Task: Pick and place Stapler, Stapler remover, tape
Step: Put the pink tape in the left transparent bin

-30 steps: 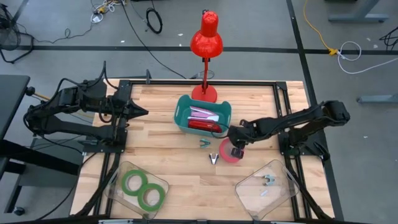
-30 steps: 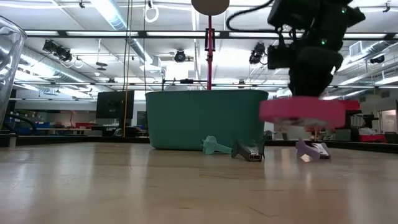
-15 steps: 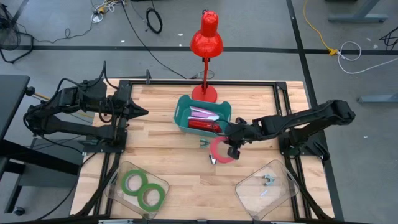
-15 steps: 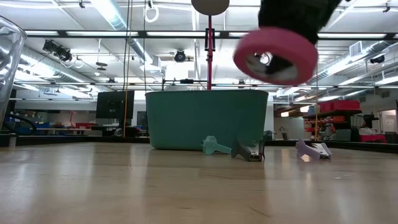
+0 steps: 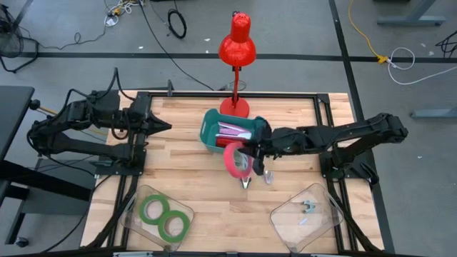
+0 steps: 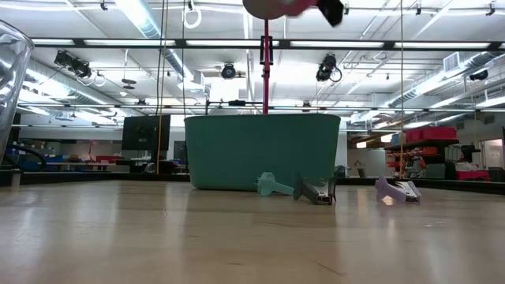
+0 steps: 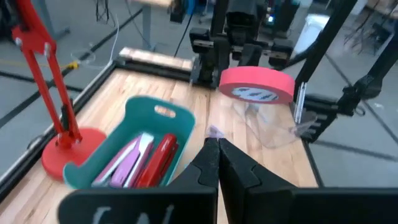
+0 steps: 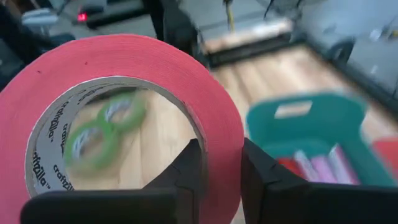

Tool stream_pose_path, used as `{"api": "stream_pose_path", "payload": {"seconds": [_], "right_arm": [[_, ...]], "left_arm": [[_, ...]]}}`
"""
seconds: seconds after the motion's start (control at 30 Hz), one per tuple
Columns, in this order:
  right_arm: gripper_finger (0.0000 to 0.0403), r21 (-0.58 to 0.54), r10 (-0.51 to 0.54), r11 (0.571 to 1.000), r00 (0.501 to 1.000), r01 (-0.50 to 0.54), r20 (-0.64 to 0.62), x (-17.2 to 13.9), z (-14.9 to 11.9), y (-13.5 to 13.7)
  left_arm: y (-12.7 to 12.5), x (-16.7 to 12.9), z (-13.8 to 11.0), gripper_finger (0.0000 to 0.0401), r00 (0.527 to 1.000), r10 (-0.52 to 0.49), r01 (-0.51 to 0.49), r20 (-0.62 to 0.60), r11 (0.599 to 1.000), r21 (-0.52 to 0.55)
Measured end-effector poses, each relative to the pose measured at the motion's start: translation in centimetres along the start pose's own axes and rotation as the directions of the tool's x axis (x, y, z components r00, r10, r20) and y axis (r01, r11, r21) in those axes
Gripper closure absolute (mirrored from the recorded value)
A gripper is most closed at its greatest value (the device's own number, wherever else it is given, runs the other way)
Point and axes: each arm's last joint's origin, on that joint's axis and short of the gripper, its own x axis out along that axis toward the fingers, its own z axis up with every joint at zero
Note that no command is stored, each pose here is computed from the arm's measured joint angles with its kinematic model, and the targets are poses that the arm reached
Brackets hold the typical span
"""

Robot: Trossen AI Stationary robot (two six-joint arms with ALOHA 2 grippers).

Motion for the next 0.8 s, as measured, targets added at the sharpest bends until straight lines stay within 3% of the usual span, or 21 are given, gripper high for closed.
{"api": "stream_pose_path", "payload": {"seconds": [0.23,0.47,0.63,0.8], "right_arm": [[0.0341,-0.050,-0.036,0.998,0.988,0.044,0.147,-1.9,4.2,0.6],[0.0341,-0.046,-0.095,0.992,0.947,0.115,0.305,-3.0,6.7,0.8],[0.0341,-0.029,-0.102,0.991,0.890,0.128,0.444,-3.5,8.1,0.8],[0.0340,-0.030,-0.095,0.991,0.846,0.130,0.524,-3.9,9.0,0.7]], "left_arm": [[-0.3,-0.1,1.5,0.0396,0.988,-0.026,0.026,0.152,1.000,0.006],[-0.5,0.9,2.9,0.0396,0.963,-0.047,0.051,0.264,0.999,-0.010],[-0.5,2.8,3.4,0.0392,0.964,-0.060,0.064,0.259,0.998,-0.009],[-0.5,5.2,3.6,0.0358,0.971,-0.061,0.071,0.230,0.997,-0.037]]}}
